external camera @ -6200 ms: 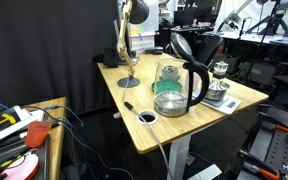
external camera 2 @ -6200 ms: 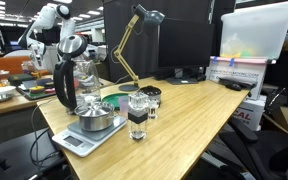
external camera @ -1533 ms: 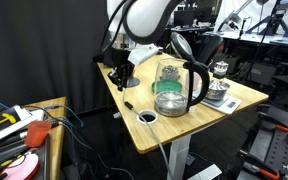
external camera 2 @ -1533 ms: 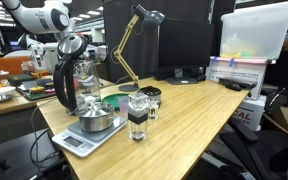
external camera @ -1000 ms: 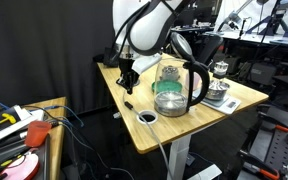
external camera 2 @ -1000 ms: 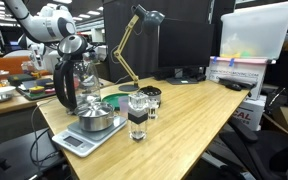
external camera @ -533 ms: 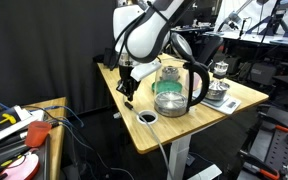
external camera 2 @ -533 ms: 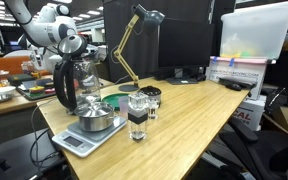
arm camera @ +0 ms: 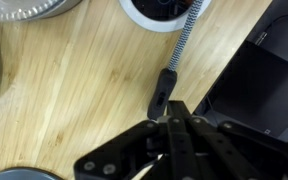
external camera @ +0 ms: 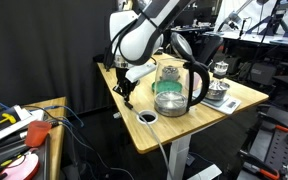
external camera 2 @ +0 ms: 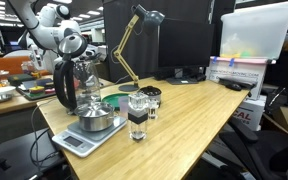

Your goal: Turn off the desk lamp

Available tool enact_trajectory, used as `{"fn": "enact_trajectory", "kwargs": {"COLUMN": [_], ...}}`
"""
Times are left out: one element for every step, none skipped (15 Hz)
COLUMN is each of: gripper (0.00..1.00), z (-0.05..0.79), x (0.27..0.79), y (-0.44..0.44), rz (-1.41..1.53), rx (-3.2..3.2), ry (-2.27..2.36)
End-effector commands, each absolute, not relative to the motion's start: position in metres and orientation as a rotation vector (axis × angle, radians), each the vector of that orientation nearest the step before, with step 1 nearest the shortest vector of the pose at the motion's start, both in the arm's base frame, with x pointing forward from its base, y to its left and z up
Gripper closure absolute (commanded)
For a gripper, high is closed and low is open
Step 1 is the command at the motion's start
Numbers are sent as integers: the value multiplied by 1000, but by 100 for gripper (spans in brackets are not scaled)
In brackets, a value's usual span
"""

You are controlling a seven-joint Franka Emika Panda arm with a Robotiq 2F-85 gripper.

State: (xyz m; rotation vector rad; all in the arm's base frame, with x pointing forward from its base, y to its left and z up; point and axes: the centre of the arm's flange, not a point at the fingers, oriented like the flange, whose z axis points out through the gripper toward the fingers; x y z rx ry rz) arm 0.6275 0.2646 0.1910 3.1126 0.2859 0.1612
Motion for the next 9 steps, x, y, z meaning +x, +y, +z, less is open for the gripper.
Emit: {"fn": "enact_trajectory", "kwargs": {"gripper": [100,100,100,100,100,100,100,100,100], "z": [187,186,187,187,186,185,184,183,181], "x": [640,640,640,640,639,639,638,637,635], "y": [260,257,256,256,255,255,255,255,254], "rz": [119,119,121,120,117,113,109,101,89], "rx": [3106,3107,3109,3110,3113,3114,3114,3109,3105], "ry": [261,251,245,240,233,230,229,229,224]}}
